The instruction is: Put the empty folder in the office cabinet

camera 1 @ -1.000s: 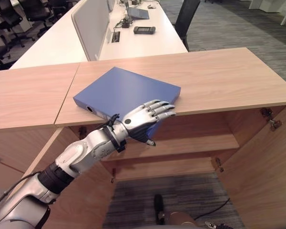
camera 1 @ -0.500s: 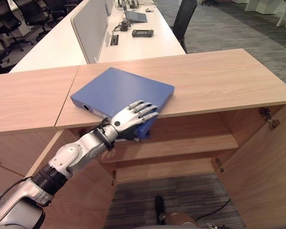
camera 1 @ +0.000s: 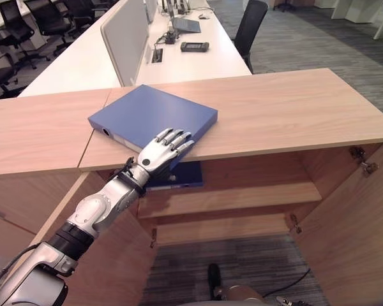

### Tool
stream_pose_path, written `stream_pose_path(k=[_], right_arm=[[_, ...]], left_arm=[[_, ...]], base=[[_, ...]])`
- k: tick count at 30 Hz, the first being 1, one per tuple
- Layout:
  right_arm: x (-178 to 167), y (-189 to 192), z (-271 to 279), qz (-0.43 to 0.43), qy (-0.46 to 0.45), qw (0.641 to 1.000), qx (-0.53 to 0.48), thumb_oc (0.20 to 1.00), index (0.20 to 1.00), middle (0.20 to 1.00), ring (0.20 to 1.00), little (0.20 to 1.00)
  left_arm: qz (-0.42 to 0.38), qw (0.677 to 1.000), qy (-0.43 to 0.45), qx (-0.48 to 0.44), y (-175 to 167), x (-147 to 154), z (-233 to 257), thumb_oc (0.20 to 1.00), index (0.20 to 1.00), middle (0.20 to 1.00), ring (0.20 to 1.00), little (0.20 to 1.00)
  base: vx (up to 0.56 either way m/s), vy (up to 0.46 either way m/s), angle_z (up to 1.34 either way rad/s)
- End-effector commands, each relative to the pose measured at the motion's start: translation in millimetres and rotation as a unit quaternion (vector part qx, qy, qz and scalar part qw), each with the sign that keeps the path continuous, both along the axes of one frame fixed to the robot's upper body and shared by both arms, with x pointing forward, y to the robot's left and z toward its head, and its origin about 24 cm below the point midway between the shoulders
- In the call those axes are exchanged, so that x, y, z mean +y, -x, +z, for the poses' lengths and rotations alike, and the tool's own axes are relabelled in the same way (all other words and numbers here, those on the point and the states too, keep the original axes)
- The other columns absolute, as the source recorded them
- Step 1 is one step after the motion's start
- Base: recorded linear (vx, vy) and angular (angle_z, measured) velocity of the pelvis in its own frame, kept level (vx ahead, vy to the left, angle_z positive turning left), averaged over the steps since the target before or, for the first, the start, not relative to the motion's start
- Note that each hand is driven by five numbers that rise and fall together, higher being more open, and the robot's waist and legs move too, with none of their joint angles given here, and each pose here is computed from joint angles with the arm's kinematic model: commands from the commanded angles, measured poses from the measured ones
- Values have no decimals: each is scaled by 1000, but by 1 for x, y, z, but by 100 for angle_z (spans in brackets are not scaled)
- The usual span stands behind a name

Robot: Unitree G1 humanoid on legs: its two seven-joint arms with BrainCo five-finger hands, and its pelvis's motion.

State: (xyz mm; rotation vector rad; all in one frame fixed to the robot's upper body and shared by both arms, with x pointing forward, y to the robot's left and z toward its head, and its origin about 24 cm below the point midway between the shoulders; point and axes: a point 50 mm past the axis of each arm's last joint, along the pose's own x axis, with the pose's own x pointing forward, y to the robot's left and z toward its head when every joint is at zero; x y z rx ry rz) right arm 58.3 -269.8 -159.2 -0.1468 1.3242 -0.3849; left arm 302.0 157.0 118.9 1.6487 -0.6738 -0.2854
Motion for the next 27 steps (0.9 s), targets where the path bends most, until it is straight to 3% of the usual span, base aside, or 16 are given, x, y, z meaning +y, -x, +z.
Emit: stream_pose_path(k=[1, 11, 12, 13, 14, 27], right_arm=[[3, 3, -2, -8, 6, 1000, 8, 1000, 1000, 1000, 1000, 1000], [2, 1, -1, -9, 13, 1000, 4, 1000, 1000, 1000, 1000, 1000], [2, 1, -1, -10, 12, 1000, 3, 1000, 1000, 1000, 1000, 1000], [1, 1, -1, -11, 12, 1000, 2, 1000, 1000, 1000, 1000, 1000], [2, 1, -1, -11, 13, 1000, 2, 1000, 1000, 1000, 1000, 1000], [-1, 2, 0, -20, 18, 1000, 4, 1000, 1000, 1000, 1000, 1000]], left_arm=[[63, 997, -51, 12, -6, 23, -16, 1000, 1000, 1000, 1000, 1000], [143, 988, -38, 40, -18, 36, -41, 1000, 1000, 1000, 1000, 1000], [160, 985, -33, 50, -18, 40, -47, 859, 859, 859, 859, 859], [169, 984, -29, 53, -18, 43, -49, 241, 241, 241, 241, 241], [178, 982, -26, 56, -18, 45, -52, 200, 200, 200, 200, 200], [222, 970, -13, 98, -7, 60, -76, 200, 200, 200, 200, 200]], base=[[0, 0, 0], [0, -2, 0], [0, 0, 0], [0, 0, 0], [0, 0, 0], [0, -1, -1]])
